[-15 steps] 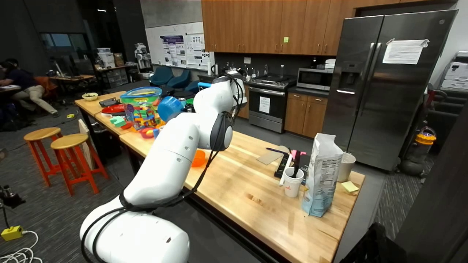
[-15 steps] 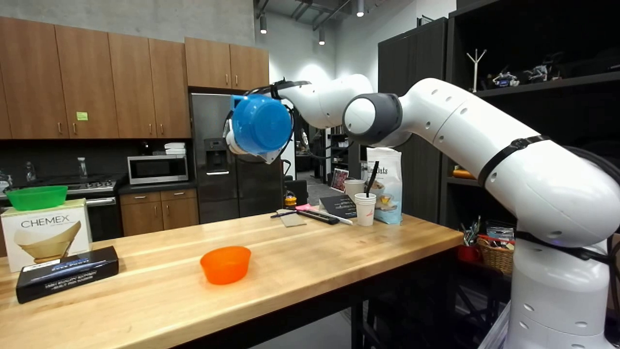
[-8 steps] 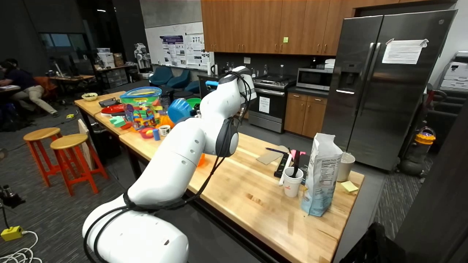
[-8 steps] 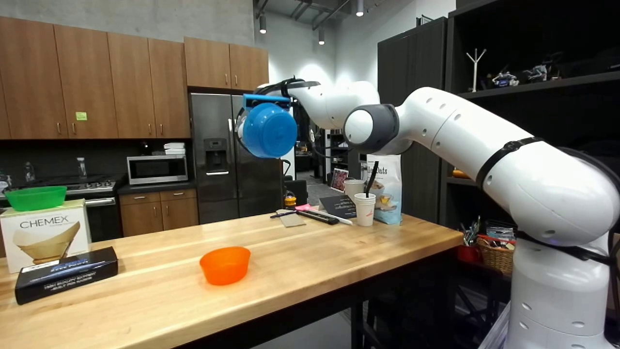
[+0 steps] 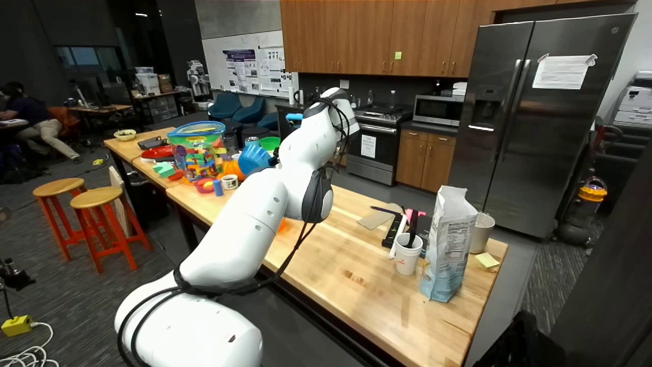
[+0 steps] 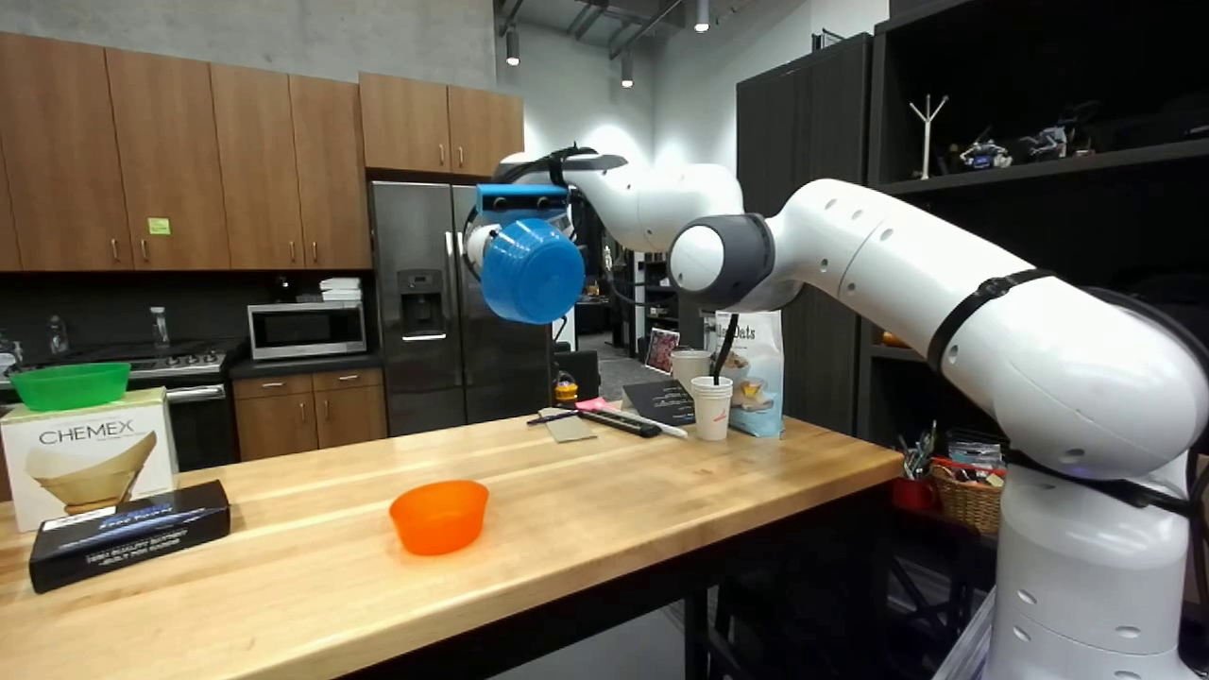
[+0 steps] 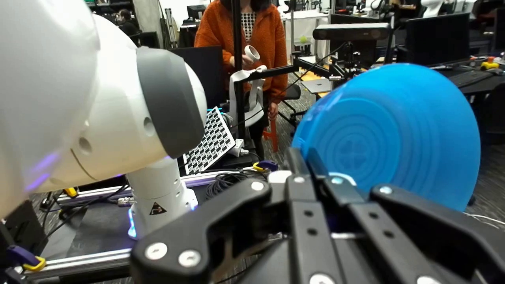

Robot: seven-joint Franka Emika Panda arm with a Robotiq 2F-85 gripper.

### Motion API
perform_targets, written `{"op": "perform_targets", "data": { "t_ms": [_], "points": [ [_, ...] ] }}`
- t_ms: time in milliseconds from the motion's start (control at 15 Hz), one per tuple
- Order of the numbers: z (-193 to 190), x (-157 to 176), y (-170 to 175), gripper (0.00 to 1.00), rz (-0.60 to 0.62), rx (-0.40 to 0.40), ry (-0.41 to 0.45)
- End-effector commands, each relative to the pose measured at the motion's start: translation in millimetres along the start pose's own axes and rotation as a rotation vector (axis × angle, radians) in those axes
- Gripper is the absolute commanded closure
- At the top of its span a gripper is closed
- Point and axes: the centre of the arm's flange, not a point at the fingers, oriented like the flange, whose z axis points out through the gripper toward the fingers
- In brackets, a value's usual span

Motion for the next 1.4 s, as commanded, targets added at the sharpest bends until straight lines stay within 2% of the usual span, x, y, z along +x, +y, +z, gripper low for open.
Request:
{"op": "perform_targets", "data": {
  "t_ms": [0, 200, 267, 333, 400, 467, 733, 933, 1333],
  "points": [
    [0.3, -0.8, 1.2, 0.96, -0.001, -0.005, 0.005],
    [1.3, -0.4, 3.4, 0.99, -0.01, -0.022, 0.005],
    [0.6, -1.0, 2.8, 0.99, -0.036, -0.027, -0.02],
    [0.0, 0.1, 3.4, 0.99, 0.017, -0.019, 0.004],
    [-1.4, 3.5, 2.6, 0.99, 0.072, 0.005, 0.085],
    [-2.5, 7.3, 2.7, 0.99, 0.104, 0.002, 0.125],
    [-9.0, 11.2, 13.3, 0.99, 0.278, -0.042, 0.242],
    [-14.2, 13.2, 19.5, 0.99, 0.389, -0.062, 0.363],
    [-28.7, 16.0, 28.3, 0.99, 0.596, -0.155, 0.627]
  ]
}}
